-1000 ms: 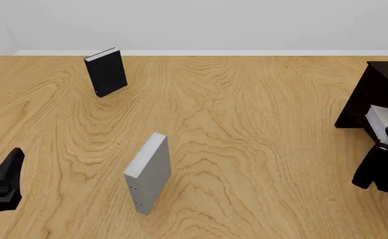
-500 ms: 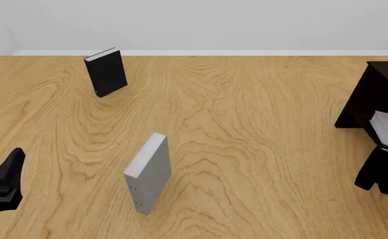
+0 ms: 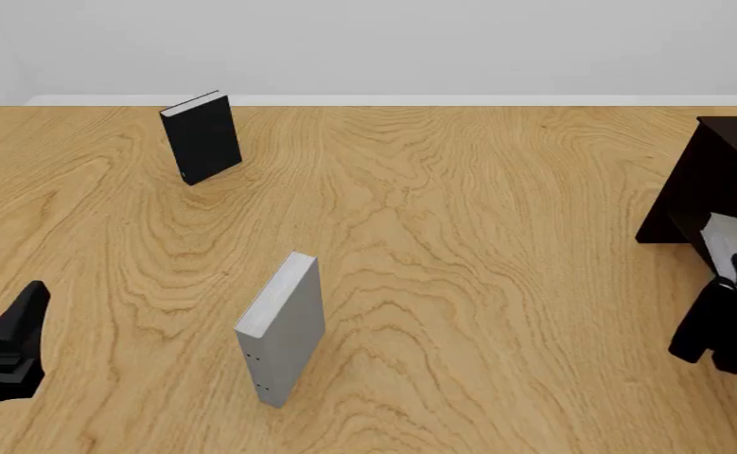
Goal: Pick up the book on the right and place it on the cabinet shelf.
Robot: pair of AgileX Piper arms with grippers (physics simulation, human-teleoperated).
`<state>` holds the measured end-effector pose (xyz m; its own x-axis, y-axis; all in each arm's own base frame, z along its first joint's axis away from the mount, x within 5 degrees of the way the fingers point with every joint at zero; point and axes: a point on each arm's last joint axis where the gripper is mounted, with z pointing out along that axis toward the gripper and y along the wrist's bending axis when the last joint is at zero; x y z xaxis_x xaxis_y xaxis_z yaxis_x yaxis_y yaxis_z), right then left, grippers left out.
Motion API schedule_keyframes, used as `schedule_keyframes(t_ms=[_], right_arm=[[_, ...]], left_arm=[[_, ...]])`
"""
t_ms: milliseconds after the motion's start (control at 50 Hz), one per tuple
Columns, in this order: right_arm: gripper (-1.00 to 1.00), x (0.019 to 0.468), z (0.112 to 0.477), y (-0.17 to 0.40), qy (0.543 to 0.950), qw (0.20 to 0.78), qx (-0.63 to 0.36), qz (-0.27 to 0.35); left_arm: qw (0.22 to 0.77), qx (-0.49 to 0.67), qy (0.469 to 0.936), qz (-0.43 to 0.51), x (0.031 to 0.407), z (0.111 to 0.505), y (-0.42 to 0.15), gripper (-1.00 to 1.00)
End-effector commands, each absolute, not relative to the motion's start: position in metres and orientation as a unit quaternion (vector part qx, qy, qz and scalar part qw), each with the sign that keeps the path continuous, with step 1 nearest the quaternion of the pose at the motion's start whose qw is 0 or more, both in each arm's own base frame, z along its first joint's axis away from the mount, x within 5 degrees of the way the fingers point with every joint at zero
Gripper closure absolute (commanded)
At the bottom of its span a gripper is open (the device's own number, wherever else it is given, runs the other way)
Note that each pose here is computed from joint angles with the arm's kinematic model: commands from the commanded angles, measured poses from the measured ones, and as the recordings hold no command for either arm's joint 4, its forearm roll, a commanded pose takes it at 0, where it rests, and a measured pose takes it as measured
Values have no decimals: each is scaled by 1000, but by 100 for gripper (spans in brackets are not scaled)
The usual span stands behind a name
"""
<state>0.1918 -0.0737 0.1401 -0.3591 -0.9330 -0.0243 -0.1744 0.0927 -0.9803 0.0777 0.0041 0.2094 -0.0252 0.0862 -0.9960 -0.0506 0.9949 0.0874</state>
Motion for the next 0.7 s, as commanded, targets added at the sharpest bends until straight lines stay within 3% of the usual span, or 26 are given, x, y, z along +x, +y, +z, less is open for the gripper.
schedule_keyframes(t_ms=[20,460,480,700], right_arm=[[100,193,134,-73,661,375,-418,-497],[100,195,130,-72,670,379,-414,-486],[-100,194,130,-72,670,376,-416,-487],[-100,194,130,-71,670,379,-415,-484]], left_arm=[[697,13,716,47,78,209,4,-100],[695,14,717,48,79,209,4,-100],[695,14,717,48,79,209,4,-100],[695,14,717,47,78,209,4,-100]])
